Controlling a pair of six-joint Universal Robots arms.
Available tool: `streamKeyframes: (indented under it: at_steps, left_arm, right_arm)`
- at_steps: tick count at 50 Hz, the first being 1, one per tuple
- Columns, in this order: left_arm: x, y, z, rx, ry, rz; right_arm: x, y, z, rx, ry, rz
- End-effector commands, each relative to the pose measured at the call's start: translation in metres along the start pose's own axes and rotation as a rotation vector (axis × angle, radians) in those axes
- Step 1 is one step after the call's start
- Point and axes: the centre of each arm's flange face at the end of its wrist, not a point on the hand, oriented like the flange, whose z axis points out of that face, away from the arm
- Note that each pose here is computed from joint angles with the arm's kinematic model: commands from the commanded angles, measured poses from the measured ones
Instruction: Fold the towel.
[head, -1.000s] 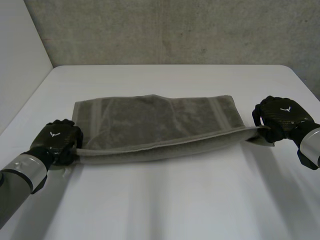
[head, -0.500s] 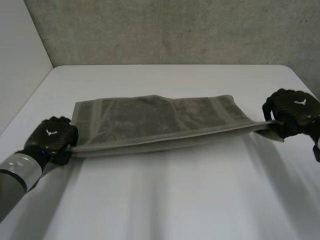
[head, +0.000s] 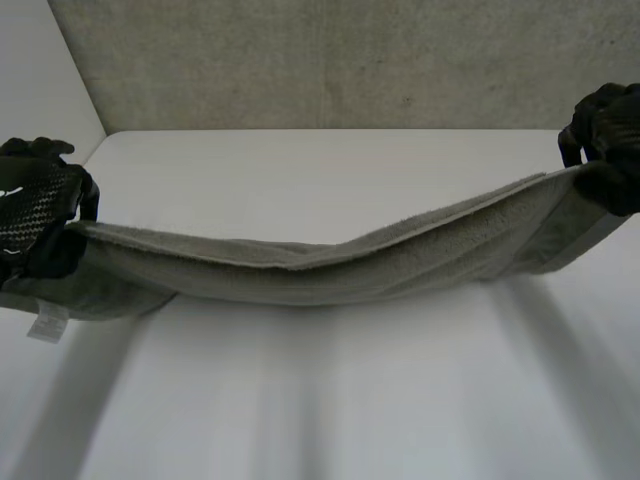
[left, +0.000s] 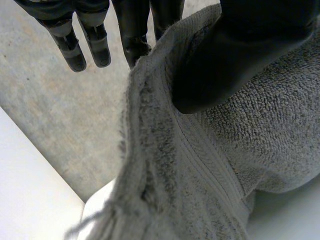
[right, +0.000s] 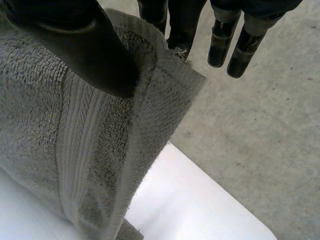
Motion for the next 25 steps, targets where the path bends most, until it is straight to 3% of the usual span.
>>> streamKeyframes:
  at_steps: [1,10,25]
  left_arm:
    - [-0.005,0.031,0.032,-0.11,0.069,-0.054]
    - [0.0,0.063,0.082,-0.219,0.154,-0.091]
    - [0.015,0.111,0.177,-0.251,0.209,0.021]
  right_arm:
    - [0.001,0.029,0.019,-0.087,-0.041,-0.003]
    - [0.009,0.07,0.065,-0.187,-0.076,0.011]
    - [0.004,0.116,0.144,-0.137,-0.025,-0.073]
